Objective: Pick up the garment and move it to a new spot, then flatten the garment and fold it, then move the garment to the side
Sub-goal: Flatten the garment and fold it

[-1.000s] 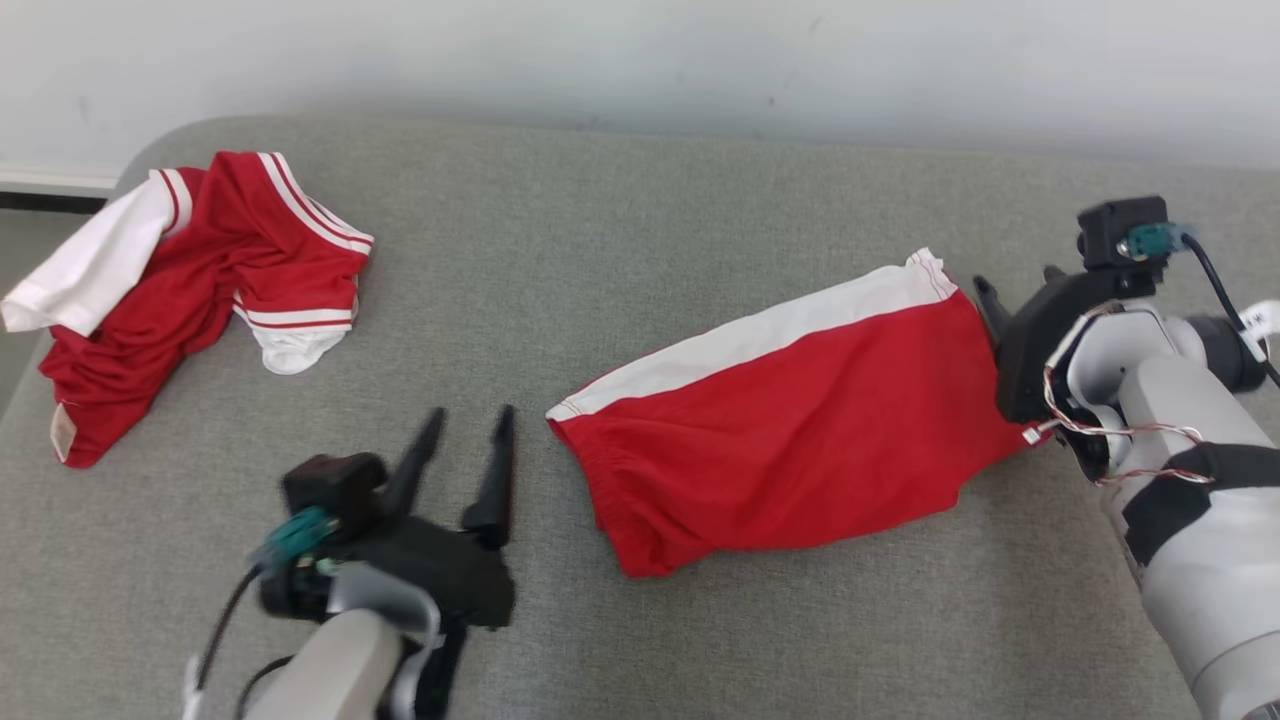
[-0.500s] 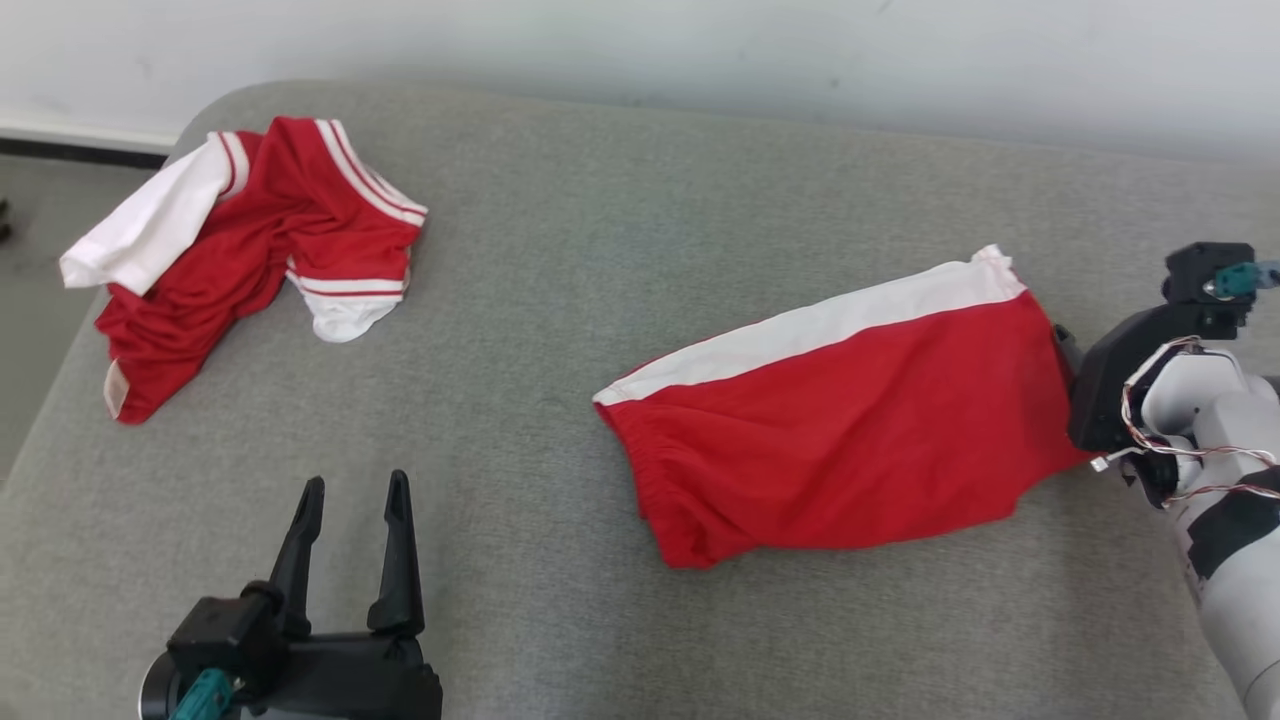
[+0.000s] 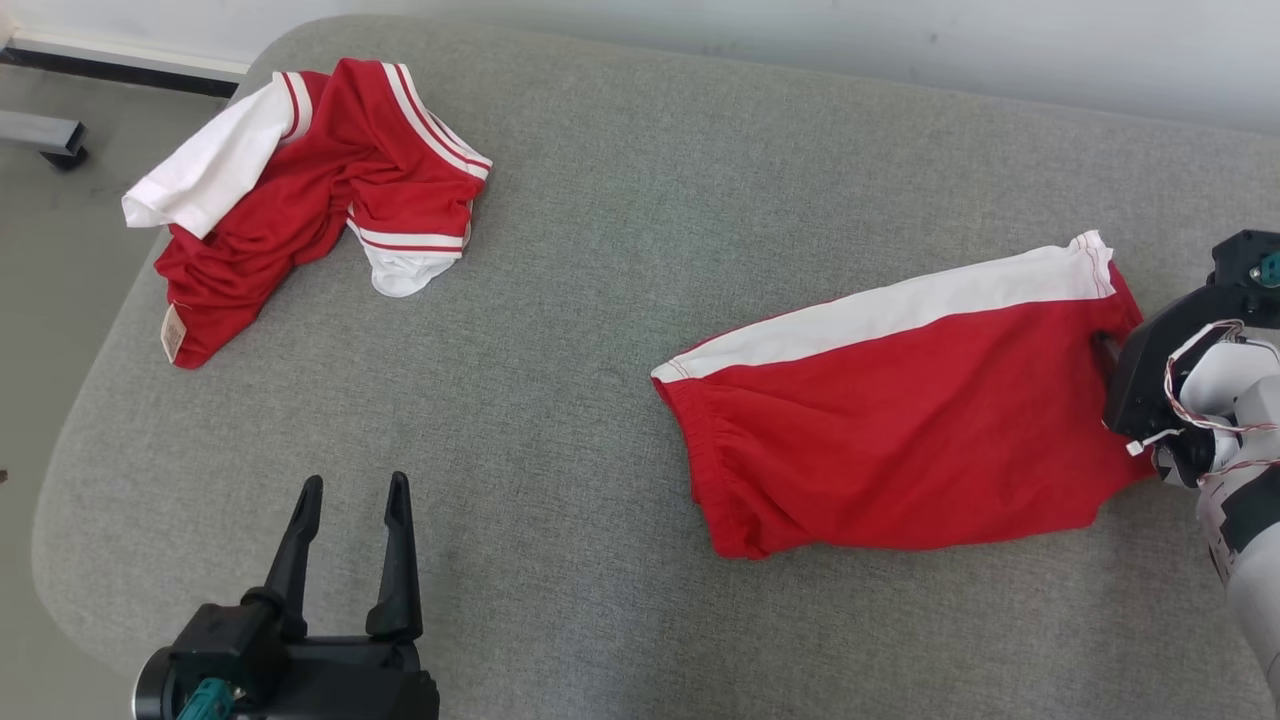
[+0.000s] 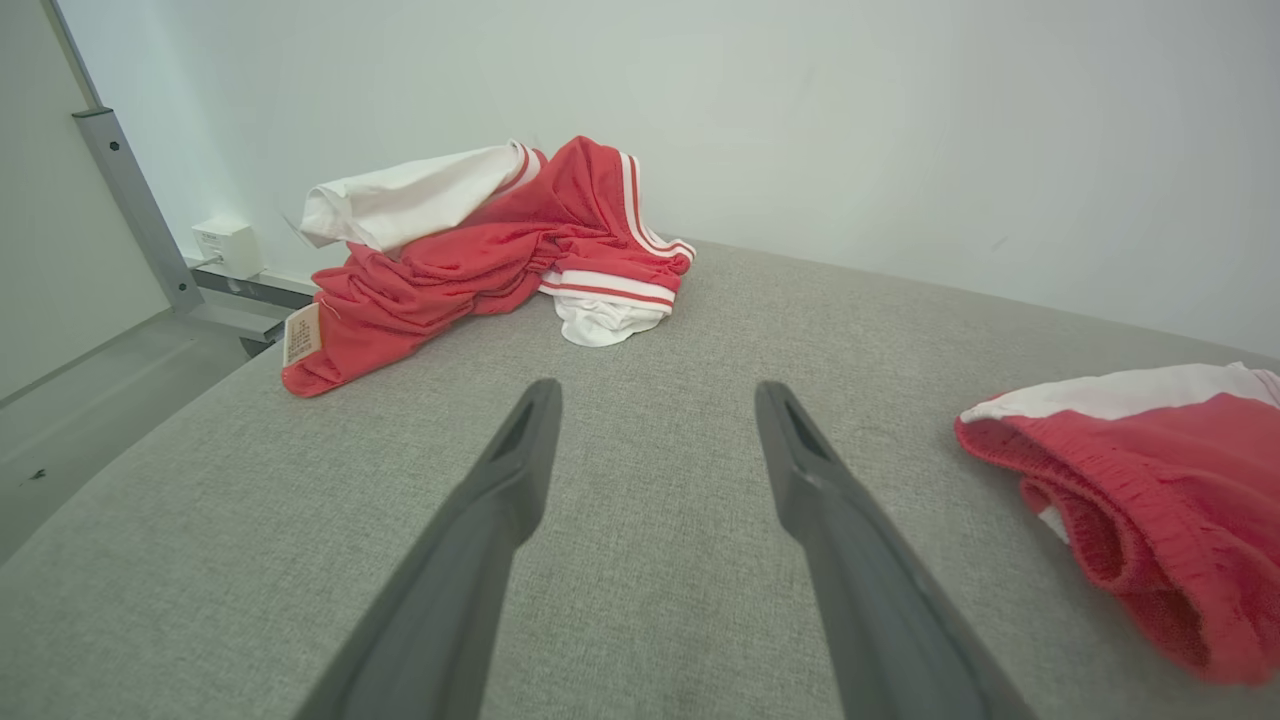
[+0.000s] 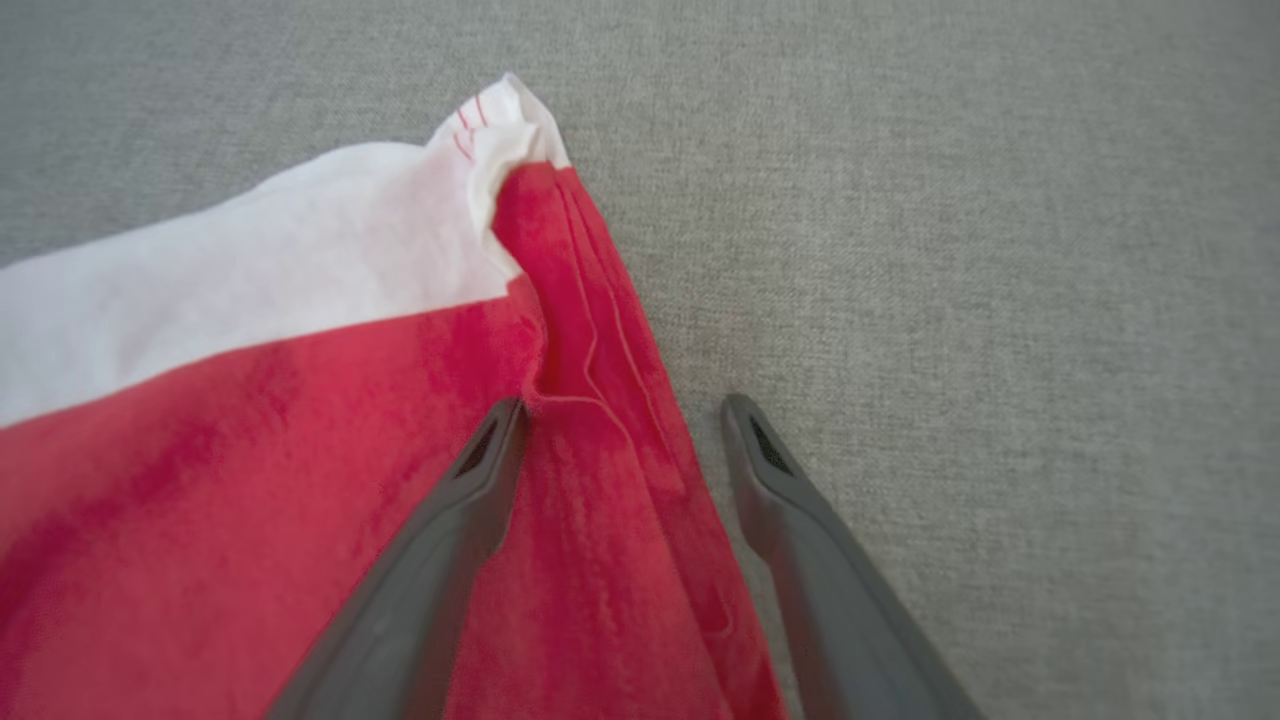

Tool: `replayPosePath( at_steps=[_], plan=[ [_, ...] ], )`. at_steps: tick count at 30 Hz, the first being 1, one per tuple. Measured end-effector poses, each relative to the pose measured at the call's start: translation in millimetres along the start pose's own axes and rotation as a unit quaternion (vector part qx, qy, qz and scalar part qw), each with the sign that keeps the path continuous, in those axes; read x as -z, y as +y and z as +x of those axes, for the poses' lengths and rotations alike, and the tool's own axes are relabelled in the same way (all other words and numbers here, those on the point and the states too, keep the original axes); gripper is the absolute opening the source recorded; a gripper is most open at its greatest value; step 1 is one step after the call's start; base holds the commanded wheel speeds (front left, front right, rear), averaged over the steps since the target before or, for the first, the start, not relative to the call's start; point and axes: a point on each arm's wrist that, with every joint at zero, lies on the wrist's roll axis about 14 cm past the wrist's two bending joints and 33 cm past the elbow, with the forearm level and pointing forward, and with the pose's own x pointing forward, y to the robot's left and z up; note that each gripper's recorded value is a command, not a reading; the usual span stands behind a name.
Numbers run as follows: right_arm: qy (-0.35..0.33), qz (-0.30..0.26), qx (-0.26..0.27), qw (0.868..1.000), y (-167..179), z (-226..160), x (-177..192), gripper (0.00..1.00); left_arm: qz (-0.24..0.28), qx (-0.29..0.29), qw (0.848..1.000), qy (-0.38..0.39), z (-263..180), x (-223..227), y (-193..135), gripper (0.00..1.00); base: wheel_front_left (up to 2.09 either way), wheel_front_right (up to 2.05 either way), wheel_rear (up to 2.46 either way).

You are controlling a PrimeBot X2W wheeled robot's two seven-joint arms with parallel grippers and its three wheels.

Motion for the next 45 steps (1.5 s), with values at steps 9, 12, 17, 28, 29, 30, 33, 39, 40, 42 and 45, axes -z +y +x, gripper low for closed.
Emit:
replayPosePath(
  at_steps=[9,12,17,28,29,30,33,39,40,42,45],
  plan=[
    [0.01,0.003,-0.01,1.0,7,3,6,0.0,0.006,0.021,1.0,0.008,5,7,-11,1.0,0.0,0.0,0.0],
    [-0.006,0.002,-0.005,1.0,1,-1,4,0.0,0.007,0.037,0.999,0.004,10,6,-19,1.0,0.0,0.0,0.0],
    [-0.031,0.008,0.023,0.999,-27,-19,12,0.0,0.003,0.061,0.998,0.004,14,7,-32,1.0,0.0,0.0,0.0],
    [-0.085,0.035,0.106,0.99,-105,-82,25,0.0,-0.012,0.132,0.991,0.005,15,9,-78,1.0,0.0,0.0,0.0],
    [-0.091,0.034,0.113,0.989,-111,-89,24,0.0,-0.013,0.138,0.99,0.006,14,10,-81,1.0,0.0,0.0,0.0],
    [-0.098,0.032,0.121,0.987,-116,-95,23,0.0,-0.014,0.143,0.99,0.006,13,10,-85,1.0,0.0,0.0,0.0],
    [-0.12,0.027,0.137,0.983,-128,-114,17,0.0,-0.018,0.159,0.987,0.001,12,6,-96,1.0,0.0,0.0,0.0],
    [-0.157,0.009,0.127,0.979,-114,-136,-7,0.0,-0.026,0.183,0.983,-0.009,8,-3,-113,1.0,0.0,0.0,0.0],
    [-0.16,0.005,0.12,0.98,-106,-137,-11,0.0,-0.028,0.185,0.982,-0.011,7,-4,-115,1.0,0.0,0.0,0.0],
    [-0.166,-0.001,0.105,0.981,-90,-138,-20,0.0,-0.031,0.188,0.982,-0.014,5,-6,-116,1.0,0.0,0.0,0.0],
    [-0.17,-0.009,0.071,0.983,-58,-134,-33,0.0,-0.031,0.182,0.983,-0.015,3,-7,-113,1.0,0.0,0.0,0.0]
  ],
)
